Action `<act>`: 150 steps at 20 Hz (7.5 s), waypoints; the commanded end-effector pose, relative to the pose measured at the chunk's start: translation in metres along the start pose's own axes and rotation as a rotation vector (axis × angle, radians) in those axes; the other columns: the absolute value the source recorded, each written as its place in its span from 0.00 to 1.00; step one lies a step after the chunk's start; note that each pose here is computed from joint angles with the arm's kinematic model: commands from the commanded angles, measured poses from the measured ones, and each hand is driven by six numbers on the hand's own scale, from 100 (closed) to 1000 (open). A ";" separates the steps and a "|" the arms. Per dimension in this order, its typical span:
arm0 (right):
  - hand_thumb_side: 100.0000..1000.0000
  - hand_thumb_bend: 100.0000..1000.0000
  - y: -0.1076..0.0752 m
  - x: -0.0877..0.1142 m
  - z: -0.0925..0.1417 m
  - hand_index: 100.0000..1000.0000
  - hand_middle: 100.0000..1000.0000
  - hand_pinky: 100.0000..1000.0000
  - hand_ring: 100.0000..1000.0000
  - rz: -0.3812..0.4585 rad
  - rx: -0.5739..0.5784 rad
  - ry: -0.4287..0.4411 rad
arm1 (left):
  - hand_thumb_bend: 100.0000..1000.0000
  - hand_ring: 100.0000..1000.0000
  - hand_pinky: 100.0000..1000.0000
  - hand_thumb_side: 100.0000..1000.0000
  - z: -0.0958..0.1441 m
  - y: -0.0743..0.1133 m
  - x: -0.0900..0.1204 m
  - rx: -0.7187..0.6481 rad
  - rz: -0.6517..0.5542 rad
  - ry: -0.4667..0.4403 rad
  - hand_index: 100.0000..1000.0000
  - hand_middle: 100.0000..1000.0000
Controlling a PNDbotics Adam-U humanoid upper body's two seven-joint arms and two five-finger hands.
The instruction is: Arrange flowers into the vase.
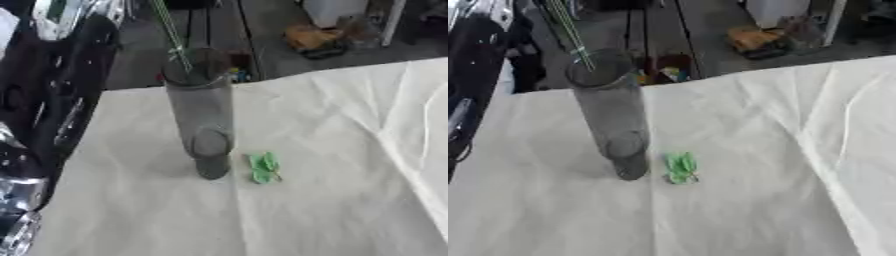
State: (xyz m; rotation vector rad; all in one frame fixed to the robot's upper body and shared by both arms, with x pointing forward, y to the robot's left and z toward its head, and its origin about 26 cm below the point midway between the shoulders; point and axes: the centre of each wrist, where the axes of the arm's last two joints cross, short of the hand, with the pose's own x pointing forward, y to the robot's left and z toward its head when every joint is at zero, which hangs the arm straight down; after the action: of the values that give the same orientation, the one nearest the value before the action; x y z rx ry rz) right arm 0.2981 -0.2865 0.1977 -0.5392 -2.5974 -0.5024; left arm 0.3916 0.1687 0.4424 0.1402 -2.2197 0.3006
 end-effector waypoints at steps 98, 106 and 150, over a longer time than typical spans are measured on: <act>0.91 0.00 0.002 0.005 -0.006 0.60 0.28 0.41 0.40 -0.013 -0.019 0.002 | 0.00 0.25 0.00 0.83 0.033 0.002 -0.016 -0.048 -0.465 -0.091 0.17 0.18; 0.91 0.00 0.001 0.004 -0.005 0.60 0.28 0.41 0.40 -0.011 -0.015 0.007 | 0.00 0.28 0.01 0.80 0.029 0.007 -0.013 -0.085 -0.550 -0.093 0.16 0.20; 0.92 0.00 0.002 0.005 -0.006 0.61 0.28 0.41 0.40 -0.021 -0.029 0.023 | 0.00 0.59 0.25 0.87 0.041 0.017 -0.035 -0.241 -0.660 -0.152 0.47 0.62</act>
State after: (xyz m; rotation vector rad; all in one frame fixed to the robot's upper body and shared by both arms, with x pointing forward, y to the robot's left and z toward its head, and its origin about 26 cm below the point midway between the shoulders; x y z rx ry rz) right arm 0.2990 -0.2837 0.1981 -0.5111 -2.5563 -0.5498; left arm 0.3845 0.1689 0.3759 0.7327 -2.1547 -0.3601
